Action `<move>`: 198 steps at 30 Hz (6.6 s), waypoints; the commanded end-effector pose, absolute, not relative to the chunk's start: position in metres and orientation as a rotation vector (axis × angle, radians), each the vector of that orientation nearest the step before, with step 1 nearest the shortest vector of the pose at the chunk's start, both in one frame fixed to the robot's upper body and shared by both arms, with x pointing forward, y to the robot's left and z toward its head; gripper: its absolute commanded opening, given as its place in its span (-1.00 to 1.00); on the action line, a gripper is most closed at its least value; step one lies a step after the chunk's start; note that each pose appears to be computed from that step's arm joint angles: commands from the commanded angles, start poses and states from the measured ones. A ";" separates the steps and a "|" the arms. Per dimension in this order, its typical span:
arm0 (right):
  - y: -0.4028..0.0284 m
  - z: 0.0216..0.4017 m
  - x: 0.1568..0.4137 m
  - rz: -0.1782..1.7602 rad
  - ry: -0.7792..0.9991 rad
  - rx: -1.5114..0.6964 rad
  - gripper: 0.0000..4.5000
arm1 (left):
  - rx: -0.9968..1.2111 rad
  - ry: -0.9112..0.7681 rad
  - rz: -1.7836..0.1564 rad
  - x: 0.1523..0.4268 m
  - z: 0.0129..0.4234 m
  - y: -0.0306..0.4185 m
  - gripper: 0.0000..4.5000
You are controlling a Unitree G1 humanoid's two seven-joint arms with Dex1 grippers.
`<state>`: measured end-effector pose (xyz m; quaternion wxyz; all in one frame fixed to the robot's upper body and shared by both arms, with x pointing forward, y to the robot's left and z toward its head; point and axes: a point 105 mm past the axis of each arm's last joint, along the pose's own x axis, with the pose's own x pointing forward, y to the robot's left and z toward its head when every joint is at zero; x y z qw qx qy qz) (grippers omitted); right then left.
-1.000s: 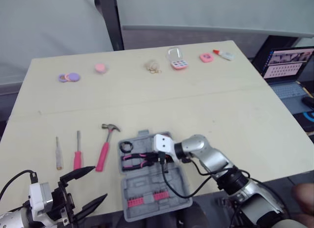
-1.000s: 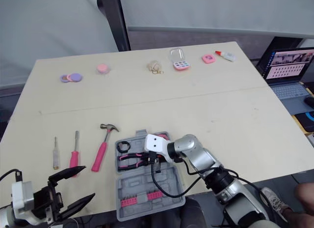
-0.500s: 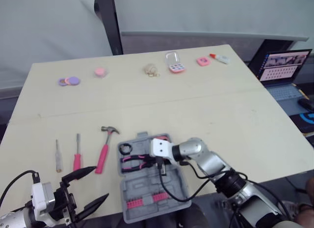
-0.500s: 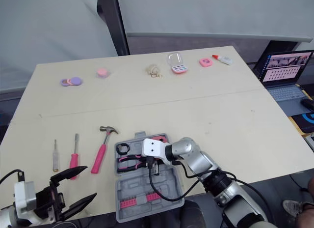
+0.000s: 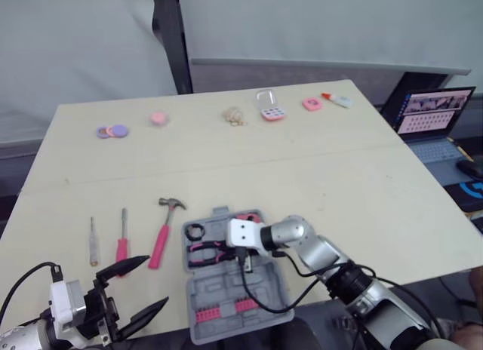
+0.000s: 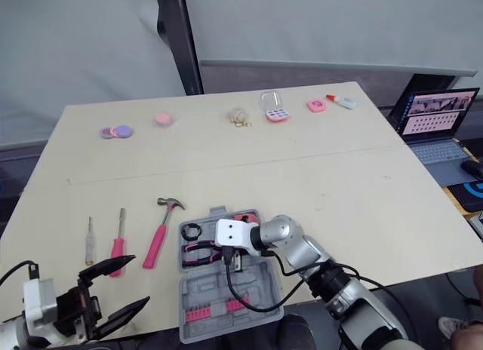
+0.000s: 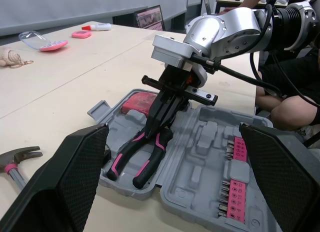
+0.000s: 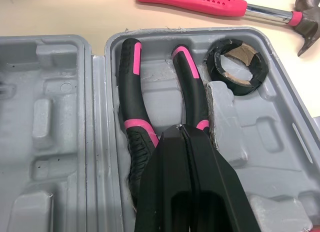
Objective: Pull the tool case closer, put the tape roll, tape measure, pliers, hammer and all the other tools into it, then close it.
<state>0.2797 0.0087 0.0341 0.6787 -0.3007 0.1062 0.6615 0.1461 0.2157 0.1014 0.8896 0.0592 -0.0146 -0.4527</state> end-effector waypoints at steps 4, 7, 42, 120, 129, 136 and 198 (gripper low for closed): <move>-0.029 -0.028 0.275 1.379 0.554 -0.651 -0.99 | 0.139 -0.051 -0.953 0.146 0.105 0.210 1.00; -0.016 0.007 0.280 1.396 0.430 -0.503 -0.99 | 0.136 -0.051 -0.955 0.147 0.104 0.209 1.00; -0.017 0.044 0.262 1.537 0.351 -0.362 -0.99 | 0.124 -0.049 -0.976 0.147 0.102 0.205 1.00; -0.065 0.156 0.271 1.367 0.117 -0.438 -0.99 | 0.177 0.244 -0.962 0.167 0.101 0.201 1.00; -0.155 0.144 0.214 1.163 0.430 -0.412 -0.99 | 0.112 0.388 -0.993 0.159 0.097 0.211 1.00; -0.188 0.103 0.183 1.020 0.623 -0.320 -0.99 | 0.080 0.427 -0.978 0.152 0.084 0.223 1.00; -0.122 0.050 0.251 1.038 0.469 -0.413 -1.00 | 0.302 0.610 -1.047 0.222 0.028 0.151 -0.99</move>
